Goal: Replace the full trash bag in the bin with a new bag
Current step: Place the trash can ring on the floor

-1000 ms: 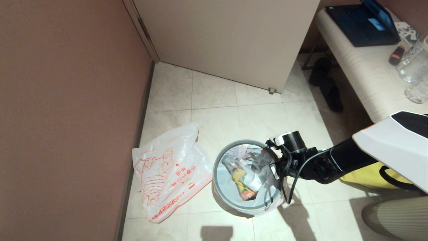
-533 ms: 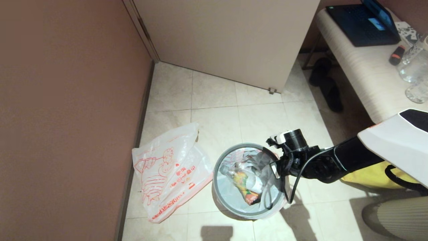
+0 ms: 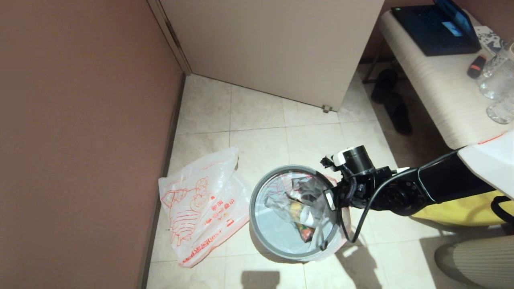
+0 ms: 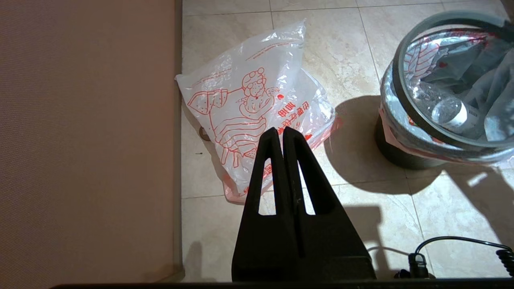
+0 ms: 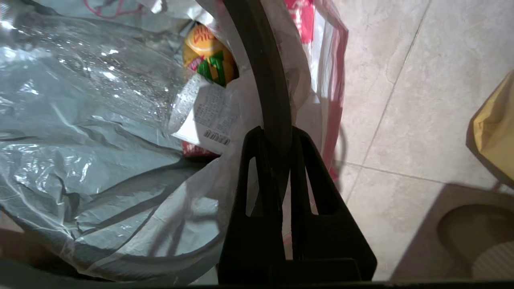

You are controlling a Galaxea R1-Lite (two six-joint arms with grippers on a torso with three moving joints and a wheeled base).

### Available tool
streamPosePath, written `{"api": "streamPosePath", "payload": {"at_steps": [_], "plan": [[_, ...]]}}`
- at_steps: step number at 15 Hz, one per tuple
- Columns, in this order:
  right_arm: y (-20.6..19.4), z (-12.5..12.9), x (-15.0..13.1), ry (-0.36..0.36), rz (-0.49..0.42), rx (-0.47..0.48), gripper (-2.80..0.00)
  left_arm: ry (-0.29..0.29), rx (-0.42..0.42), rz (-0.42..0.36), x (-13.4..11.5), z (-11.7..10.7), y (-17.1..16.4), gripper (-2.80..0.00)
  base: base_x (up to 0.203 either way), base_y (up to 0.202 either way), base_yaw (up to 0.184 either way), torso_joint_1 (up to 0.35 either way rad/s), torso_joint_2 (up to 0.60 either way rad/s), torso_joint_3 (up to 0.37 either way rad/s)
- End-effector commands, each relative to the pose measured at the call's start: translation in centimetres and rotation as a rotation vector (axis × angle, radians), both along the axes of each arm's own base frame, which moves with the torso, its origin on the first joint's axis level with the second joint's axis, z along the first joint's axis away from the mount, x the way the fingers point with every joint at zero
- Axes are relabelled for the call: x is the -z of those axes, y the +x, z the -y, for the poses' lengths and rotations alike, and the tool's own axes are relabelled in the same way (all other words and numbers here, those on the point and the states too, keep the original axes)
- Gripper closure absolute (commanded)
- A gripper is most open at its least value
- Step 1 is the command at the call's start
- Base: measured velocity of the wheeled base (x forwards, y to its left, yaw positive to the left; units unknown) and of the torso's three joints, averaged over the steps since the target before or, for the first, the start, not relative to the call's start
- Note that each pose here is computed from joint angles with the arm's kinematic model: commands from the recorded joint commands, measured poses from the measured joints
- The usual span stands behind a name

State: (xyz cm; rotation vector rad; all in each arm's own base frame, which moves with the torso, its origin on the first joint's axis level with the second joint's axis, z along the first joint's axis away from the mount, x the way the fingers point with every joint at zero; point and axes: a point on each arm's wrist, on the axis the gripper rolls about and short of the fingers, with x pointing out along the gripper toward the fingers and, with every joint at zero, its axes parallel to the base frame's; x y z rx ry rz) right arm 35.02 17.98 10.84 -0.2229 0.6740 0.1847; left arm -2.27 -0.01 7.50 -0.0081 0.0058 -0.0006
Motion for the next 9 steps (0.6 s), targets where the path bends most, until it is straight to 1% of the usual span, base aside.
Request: {"api": "streamPosePath", "payload": {"at_steps": [1, 3, 5, 6, 9], "plan": [[0.2, -0.2, -0.7, 0.043, 0.017, 0.003, 0.0, 0.0, 0.0, 0.0, 0.0, 0.0, 0.0, 0.0, 0.0, 0.0, 0.0, 0.0, 0.0, 0.0], [0.7, -0.5, -1.4, 0.081, 0.039, 0.003, 0.0, -0.001, 0.0, 0.0, 0.0, 0.0, 0.0, 0.0, 0.0, 0.0, 0.0, 0.0, 0.0, 0.0], [1.2, 0.2, -1.9, 0.144, 0.049, -0.009, 0.0, 0.0, 0.001, 0.0, 0.0, 0.0, 0.0, 0.0, 0.0, 0.0, 0.0, 0.0, 0.0, 0.0], [1.6, 0.8, -1.8, 0.162, 0.047, 0.005, 0.0, 0.0, 0.001, 0.001, 0.0, 0.0, 0.0, 0.0, 0.0, 0.0, 0.0, 0.0, 0.0, 0.0], [2.6, 2.6, -0.7, 0.148, 0.022, 0.056, 0.0, -0.001, 0.001, 0.0, 0.0, 0.0, 0.0, 0.0, 0.0, 0.0, 0.0, 0.0, 0.0, 0.0]]}}
